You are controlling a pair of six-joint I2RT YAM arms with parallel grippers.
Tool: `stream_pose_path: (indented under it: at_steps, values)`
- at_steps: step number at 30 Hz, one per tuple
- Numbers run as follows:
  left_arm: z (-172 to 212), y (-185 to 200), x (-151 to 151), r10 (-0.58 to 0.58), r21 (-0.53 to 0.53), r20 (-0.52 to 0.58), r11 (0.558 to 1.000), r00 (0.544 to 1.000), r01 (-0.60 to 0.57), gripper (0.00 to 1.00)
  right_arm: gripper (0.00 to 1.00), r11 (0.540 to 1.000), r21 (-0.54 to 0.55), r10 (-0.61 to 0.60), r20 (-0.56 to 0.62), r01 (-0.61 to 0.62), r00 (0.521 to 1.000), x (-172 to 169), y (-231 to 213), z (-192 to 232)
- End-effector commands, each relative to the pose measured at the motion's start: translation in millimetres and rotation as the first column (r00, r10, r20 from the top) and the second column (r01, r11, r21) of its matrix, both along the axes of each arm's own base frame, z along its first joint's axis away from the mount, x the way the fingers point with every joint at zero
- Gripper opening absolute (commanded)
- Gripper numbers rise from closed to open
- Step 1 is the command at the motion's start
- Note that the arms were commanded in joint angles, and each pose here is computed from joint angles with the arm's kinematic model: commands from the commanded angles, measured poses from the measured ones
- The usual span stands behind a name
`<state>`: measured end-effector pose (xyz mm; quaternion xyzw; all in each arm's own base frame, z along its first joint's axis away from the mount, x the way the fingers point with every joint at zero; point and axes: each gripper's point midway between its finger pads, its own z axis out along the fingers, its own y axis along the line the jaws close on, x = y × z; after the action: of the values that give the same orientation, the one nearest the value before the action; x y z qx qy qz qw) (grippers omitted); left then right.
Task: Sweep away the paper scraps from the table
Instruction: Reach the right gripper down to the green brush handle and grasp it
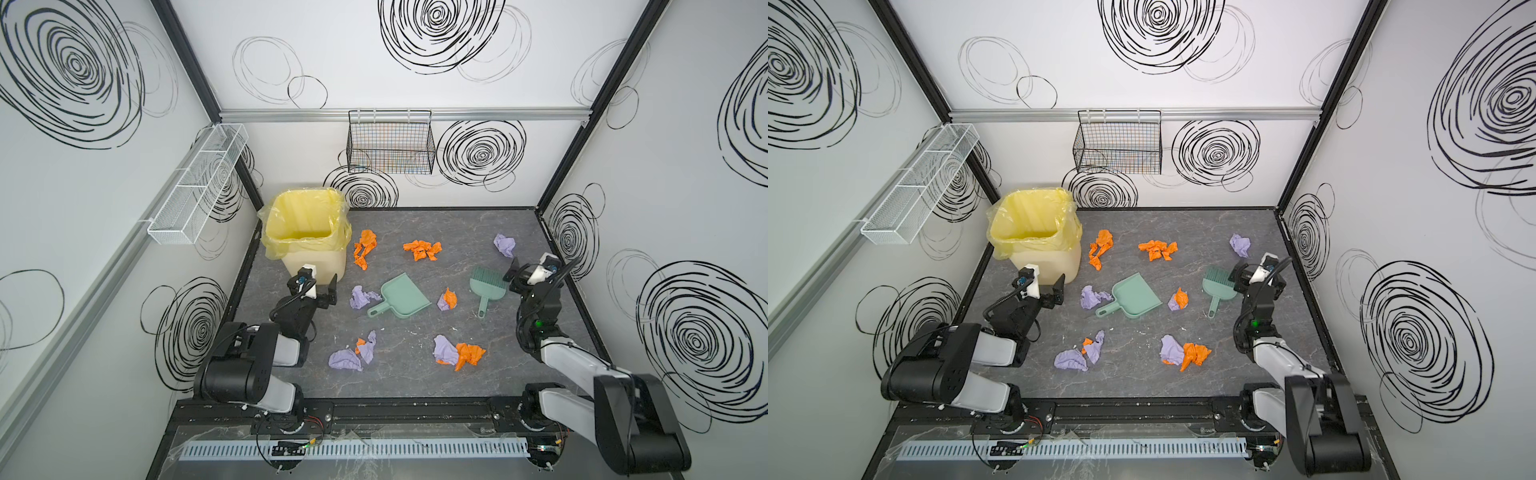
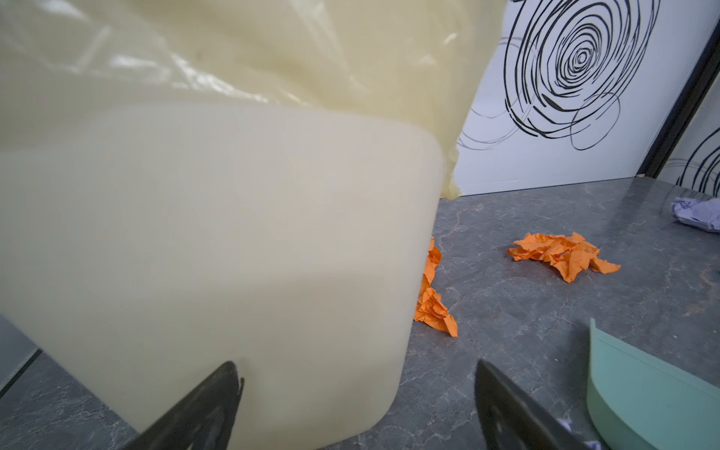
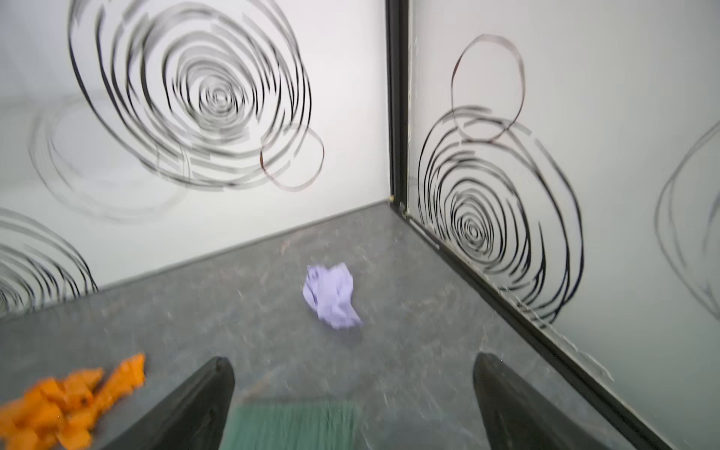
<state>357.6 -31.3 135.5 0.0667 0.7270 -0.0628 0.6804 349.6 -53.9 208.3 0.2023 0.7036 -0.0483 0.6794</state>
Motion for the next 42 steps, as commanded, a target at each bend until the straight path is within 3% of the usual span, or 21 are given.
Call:
stream_pose_path:
  at_steps: [1, 5, 7, 8, 12, 17, 23, 33, 42]
  values:
    - [17.9, -2.0, 2.1, -0.012, 0.004, 0.072, 1.000, 0.997, 0.012, 0.96, 1.00, 0.976, 0.205, -0.049, -0.096, 0.068, 0.994, -13.4, -8.5, 5.3]
    - [17.6, -2.0, 2.0, -0.012, 0.004, 0.071, 1.000, 0.997, 0.012, 0.96, 1.00, 0.961, 0.264, 0.108, -0.063, -0.088, 0.992, -23.9, 17.3, 15.9]
    - [17.3, -2.3, 1.8, -0.014, 0.005, 0.070, 1.000, 0.997, 0.014, 0.96, 1.00, 0.950, 0.307, 0.096, -0.114, -0.057, 0.989, -32.6, 20.0, 4.6]
    - [18.0, -2.3, 2.1, -0.014, 0.004, 0.072, 1.000, 0.997, 0.014, 0.96, 1.00, 0.948, 0.317, 0.046, -0.186, 0.016, 0.981, -39.1, 16.8, -8.7]
    - [17.9, -2.3, 2.0, -0.014, 0.004, 0.072, 1.000, 0.997, 0.014, 0.96, 1.00, 0.960, 0.232, -0.049, -0.404, 0.154, 0.913, -58.5, 26.3, -43.1]
    - [17.9, -2.4, 1.8, -0.015, 0.004, 0.072, 1.000, 0.997, 0.014, 0.96, 1.00, 0.967, 0.237, 0.025, -0.464, 0.096, 0.885, -60.6, 60.0, -63.7]
    - [18.1, -2.4, 1.9, -0.015, 0.005, 0.073, 1.000, 0.997, 0.014, 0.96, 1.00, 0.970, 0.227, 0.073, -0.615, 0.088, 0.785, -60.3, 81.0, -109.7]
    - [17.8, -2.4, 1.7, -0.015, 0.005, 0.072, 1.000, 0.997, 0.015, 0.96, 0.93, 0.958, 0.284, 0.166, -0.660, 0.039, 0.733, -51.4, 105.0, -149.4]
    - [18.0, -2.4, 1.9, -0.015, 0.004, 0.072, 1.000, 0.997, 0.014, 0.96, 0.89, 0.970, 0.241, 0.161, -0.713, 0.024, 0.683, -46.5, 107.7, -171.4]
